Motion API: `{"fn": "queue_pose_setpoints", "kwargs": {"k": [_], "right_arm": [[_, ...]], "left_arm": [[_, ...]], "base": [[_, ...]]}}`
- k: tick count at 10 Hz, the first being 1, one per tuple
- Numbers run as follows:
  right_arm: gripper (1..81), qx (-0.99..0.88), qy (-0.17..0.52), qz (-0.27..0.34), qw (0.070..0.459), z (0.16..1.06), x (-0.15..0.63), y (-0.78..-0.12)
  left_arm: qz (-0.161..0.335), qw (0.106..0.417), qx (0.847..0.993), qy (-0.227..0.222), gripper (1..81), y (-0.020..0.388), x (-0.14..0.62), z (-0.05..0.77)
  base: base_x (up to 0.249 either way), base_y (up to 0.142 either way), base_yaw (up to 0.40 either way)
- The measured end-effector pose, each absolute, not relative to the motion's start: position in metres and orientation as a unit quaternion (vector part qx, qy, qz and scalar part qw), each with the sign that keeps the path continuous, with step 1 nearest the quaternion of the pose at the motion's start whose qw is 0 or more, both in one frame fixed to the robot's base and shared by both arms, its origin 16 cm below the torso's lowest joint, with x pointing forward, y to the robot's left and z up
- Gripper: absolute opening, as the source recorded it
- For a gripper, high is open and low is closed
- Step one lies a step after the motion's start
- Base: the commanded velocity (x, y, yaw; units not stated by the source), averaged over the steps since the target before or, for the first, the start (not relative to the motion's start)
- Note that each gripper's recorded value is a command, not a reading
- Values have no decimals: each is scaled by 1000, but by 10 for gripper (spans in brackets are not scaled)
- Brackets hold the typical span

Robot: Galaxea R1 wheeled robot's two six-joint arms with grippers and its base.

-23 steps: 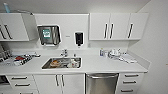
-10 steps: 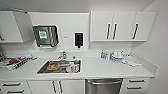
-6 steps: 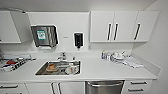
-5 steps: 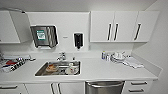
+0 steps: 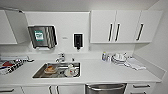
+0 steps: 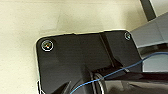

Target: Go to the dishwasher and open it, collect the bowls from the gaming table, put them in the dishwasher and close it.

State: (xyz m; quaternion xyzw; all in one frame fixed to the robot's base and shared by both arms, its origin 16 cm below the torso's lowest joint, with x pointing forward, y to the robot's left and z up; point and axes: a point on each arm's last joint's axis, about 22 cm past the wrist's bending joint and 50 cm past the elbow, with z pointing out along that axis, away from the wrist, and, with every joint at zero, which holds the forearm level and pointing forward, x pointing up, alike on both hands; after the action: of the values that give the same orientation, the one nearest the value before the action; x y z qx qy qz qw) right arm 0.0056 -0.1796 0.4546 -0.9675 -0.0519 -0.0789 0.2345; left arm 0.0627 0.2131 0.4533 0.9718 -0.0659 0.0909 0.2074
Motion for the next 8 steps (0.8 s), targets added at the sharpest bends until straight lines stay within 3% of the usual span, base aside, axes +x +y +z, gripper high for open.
{"fn": "queue_pose_setpoints", "kwargs": {"k": [8], "right_arm": [[811, -967, -52, -79, 235, 454, 5, -178]], "left_arm": [[91, 207, 972, -66, 811, 213, 63, 453]], "base": [[95, 0, 0]]}}
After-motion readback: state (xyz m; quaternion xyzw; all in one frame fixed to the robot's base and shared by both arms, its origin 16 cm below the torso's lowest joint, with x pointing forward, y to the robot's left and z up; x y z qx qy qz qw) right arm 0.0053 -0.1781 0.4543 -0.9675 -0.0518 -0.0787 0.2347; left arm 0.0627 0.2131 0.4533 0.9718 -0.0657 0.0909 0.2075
